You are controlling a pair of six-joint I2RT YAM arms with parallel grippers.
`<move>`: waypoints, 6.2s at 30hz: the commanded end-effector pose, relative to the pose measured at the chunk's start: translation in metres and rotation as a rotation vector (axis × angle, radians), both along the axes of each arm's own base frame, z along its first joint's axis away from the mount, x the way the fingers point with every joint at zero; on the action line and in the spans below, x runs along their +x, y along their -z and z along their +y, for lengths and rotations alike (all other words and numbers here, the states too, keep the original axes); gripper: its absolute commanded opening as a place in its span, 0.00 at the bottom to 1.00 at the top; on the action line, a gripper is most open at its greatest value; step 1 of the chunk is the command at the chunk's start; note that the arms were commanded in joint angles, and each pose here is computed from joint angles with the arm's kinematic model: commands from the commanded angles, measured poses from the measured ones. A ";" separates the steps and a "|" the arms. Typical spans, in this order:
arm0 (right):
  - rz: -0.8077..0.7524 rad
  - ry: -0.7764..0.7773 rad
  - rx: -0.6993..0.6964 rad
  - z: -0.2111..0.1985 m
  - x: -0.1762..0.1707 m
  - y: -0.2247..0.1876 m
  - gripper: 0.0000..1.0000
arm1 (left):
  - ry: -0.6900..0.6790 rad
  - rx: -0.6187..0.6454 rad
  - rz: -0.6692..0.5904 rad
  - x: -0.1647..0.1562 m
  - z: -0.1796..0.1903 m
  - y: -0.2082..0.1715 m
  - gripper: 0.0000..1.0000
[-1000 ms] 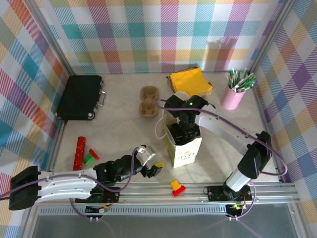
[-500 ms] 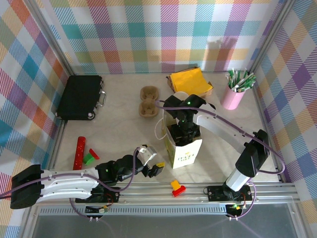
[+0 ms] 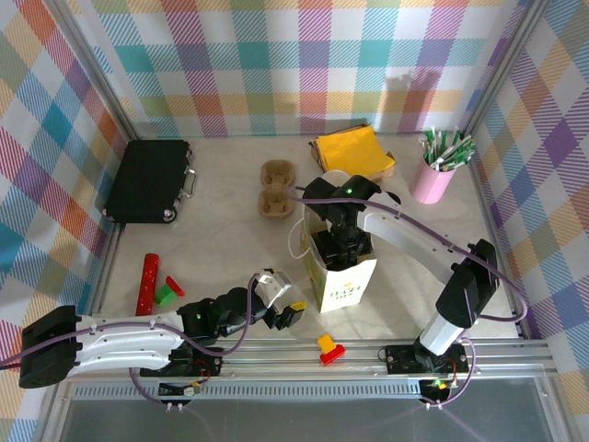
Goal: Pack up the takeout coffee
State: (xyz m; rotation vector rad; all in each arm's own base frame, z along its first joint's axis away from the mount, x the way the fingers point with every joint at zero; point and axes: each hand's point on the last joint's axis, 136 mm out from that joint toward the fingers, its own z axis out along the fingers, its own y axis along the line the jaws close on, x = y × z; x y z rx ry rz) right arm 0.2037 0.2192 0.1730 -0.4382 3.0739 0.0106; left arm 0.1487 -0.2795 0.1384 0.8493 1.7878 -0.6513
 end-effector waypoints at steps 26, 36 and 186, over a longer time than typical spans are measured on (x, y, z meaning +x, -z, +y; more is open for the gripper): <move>0.016 0.002 -0.006 0.003 -0.002 0.005 0.52 | -0.006 -0.017 -0.027 0.006 -0.006 -0.007 0.88; 0.014 0.001 0.007 0.005 -0.002 0.007 0.52 | -0.008 -0.012 -0.029 0.007 -0.006 -0.007 0.88; 0.084 0.017 0.009 -0.002 0.001 0.060 0.51 | -0.011 -0.003 -0.015 0.009 -0.011 -0.003 0.88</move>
